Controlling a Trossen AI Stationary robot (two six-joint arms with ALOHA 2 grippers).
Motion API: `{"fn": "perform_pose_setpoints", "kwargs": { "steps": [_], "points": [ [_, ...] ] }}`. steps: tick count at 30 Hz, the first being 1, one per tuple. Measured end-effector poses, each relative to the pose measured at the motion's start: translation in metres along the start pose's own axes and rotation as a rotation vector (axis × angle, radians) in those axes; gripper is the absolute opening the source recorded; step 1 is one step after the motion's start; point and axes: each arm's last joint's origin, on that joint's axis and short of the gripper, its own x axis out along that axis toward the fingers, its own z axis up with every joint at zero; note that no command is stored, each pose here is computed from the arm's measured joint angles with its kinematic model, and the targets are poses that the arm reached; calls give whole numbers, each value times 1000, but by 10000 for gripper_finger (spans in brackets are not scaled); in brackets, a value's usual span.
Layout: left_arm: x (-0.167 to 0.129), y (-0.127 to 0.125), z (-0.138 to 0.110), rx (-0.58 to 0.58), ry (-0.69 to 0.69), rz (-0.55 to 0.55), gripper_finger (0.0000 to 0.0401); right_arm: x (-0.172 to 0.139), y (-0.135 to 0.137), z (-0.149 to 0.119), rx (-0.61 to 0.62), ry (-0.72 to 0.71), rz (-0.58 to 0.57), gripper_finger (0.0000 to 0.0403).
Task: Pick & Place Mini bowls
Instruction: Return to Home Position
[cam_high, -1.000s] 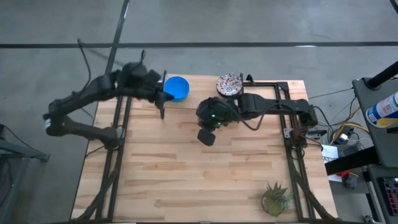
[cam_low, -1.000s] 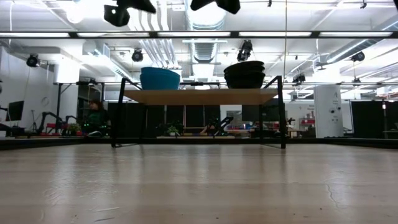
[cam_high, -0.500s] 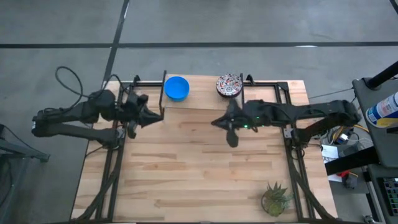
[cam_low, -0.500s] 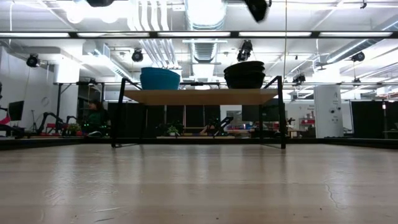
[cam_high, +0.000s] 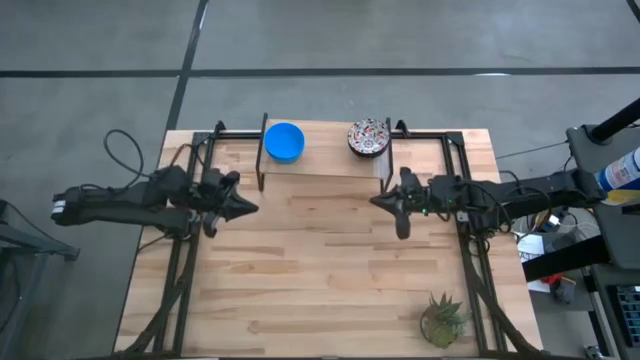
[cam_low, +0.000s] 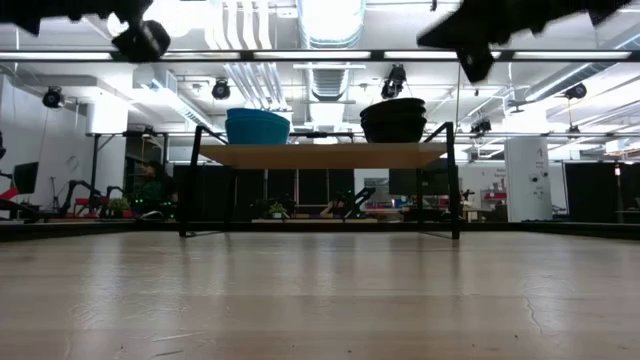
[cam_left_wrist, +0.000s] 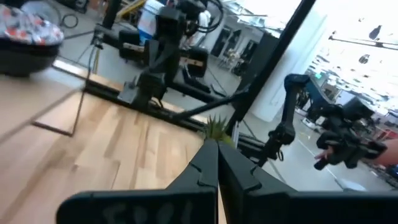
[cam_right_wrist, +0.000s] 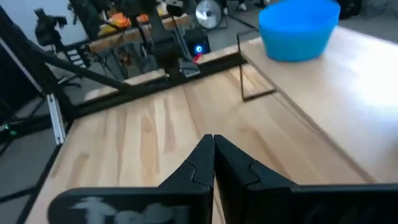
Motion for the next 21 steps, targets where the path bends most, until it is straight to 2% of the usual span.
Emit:
{"fn": "perform_pose_setpoints", "kwargs": {
  "steps": [3, 8, 21],
  "points": [
    [0, 7, -16, 12, -40, -41, 2, -3, -6, -21, 2, -26, 34, 8],
    [-7, 9, -27, 77, -131, -119, 2, -12, -13, -42, 16, -103, 107, 8],
    [-28, 10, -40, 129, -164, -139, 2, -50, -33, -77, 36, -214, 144, 9]
  ]
}}
